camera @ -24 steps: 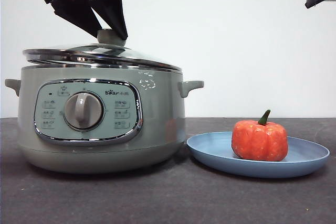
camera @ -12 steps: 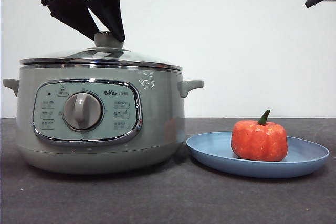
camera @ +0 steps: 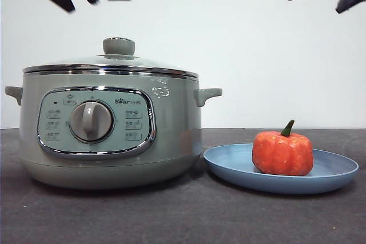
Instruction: Take the pumpkin out from the steamer,put the pumpkin in the blue plate,close the lid
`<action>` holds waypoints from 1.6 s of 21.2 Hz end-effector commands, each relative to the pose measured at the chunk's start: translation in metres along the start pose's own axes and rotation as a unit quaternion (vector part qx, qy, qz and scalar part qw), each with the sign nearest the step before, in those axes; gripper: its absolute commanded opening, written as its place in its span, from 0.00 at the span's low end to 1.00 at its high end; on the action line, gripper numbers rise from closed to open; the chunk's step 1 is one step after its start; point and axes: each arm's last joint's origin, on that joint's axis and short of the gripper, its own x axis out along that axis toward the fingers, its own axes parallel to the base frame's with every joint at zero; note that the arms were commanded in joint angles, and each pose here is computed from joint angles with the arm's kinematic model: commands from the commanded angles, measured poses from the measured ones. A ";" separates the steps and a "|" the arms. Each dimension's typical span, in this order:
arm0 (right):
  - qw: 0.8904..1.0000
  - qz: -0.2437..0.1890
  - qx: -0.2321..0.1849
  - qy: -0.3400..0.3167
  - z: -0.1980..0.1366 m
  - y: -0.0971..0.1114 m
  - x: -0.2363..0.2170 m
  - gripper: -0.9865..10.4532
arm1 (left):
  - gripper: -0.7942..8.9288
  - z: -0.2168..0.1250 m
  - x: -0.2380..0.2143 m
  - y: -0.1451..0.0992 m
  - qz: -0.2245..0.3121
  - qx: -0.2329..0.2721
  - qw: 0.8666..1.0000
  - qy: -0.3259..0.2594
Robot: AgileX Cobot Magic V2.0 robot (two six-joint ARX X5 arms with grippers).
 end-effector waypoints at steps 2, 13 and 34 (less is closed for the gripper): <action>0.999 -0.009 -0.009 -0.032 -0.006 0.001 -0.007 0.13 | 0.07 -0.004 -0.028 -0.003 0.001 0.017 0.999 -0.043; 0.975 0.015 0.040 -0.219 -0.094 -0.016 -0.041 0.11 | 0.07 -0.126 -0.056 -0.013 0.021 0.028 0.973 -0.229; 0.973 -0.007 0.049 -0.225 -0.094 -0.017 -0.044 0.11 | 0.08 -0.149 -0.067 -0.011 0.049 0.001 0.979 -0.200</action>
